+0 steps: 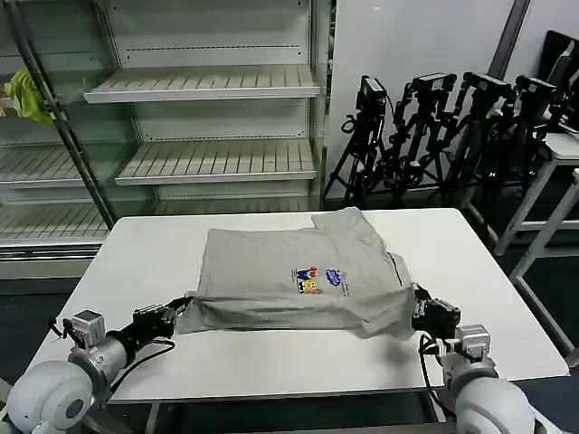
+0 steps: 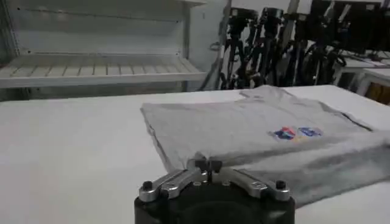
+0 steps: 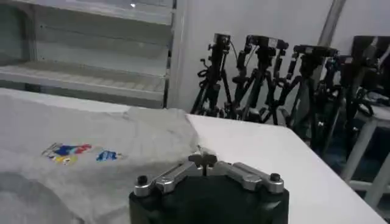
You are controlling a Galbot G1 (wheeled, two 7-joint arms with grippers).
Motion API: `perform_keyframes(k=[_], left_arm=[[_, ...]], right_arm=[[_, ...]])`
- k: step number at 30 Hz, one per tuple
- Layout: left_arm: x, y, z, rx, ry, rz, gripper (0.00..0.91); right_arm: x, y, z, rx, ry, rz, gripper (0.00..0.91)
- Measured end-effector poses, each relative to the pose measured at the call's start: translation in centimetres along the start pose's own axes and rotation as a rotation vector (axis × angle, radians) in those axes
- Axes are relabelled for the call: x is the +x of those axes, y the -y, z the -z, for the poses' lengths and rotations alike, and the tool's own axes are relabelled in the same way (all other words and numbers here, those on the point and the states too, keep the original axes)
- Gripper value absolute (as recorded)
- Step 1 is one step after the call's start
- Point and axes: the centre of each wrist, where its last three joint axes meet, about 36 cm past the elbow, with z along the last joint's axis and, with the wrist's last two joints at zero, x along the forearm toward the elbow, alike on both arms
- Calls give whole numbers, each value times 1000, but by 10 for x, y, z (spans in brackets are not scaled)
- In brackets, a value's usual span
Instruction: Fold and organize the clothes.
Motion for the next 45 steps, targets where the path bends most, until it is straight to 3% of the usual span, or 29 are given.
perform_keyframes(k=[18, 34, 35, 36, 37, 38, 39, 41, 42, 45], left_arm=[[-21, -19, 12, -34, -15, 16, 50], [-36, -23, 6, -40, -29, 23, 50], [-37, -23, 5, -41, -29, 23, 60], [-38, -23, 5, -41, -30, 23, 191], [-40, -23, 4, -41, -31, 23, 363], [-42, -23, 4, -41, -32, 22, 474], [-43, -23, 3, -41, -32, 22, 544], [-46, -23, 2, -40, -34, 20, 756], [-48, -23, 2, -41, -34, 21, 907], [-53, -23, 1, -44, -33, 21, 907]], right_arm=[[-42, 11, 17, 44, 59, 39, 0], [-59, 5, 4, 67, 39, 44, 0], [-60, 5, 2, 68, 37, 42, 0], [-61, 5, 1, 69, 35, 40, 0], [-62, 5, 0, 71, 34, 38, 232], [-63, 5, -1, 73, 32, 36, 232], [-64, 5, -2, 74, 30, 33, 746], [-66, 7, -2, 77, 26, 25, 907], [-68, 7, -3, 79, 26, 20, 907], [-72, 9, -4, 82, 26, 5, 907]])
